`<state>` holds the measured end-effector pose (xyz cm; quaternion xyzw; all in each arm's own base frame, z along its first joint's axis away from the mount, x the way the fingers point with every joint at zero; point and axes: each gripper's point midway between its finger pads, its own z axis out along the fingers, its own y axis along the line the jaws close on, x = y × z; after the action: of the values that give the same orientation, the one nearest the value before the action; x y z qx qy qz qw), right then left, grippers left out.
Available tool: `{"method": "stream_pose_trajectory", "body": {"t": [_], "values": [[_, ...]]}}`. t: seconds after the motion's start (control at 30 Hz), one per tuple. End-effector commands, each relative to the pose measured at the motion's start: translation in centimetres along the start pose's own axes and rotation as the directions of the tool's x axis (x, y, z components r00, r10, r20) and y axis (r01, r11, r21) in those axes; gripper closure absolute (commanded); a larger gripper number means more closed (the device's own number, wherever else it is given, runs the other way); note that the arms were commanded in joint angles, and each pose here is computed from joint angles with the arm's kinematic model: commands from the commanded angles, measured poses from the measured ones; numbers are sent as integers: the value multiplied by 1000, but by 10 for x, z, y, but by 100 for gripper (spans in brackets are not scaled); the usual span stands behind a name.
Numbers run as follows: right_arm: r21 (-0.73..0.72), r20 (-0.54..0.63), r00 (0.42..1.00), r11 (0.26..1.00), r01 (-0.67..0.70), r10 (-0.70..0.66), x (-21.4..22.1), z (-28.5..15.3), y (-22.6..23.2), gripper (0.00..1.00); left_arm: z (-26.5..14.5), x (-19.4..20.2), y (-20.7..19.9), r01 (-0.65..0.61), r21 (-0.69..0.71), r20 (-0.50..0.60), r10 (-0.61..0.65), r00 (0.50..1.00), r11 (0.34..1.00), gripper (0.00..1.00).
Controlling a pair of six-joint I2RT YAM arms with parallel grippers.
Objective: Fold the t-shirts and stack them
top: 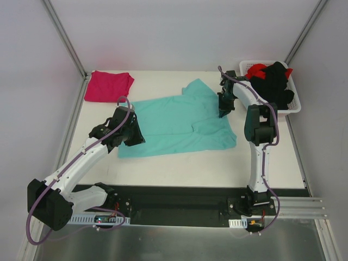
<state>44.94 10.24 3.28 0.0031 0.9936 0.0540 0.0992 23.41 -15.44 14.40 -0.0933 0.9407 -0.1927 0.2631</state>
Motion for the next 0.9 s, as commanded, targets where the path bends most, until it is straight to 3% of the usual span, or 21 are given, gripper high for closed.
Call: {"method": "stream_pose_trajectory", "body": {"t": [0.0,0.87], "values": [[-13,-5,1000,1000,2,-2,0,-5,5,91,-5,-5,0,-2,0,13,2,1000,1000,94],[-33,32,999,999,40,-39,-13,-20,22,92,-6,-6,-4,-4,13,12,4,1000,1000,94]]}}
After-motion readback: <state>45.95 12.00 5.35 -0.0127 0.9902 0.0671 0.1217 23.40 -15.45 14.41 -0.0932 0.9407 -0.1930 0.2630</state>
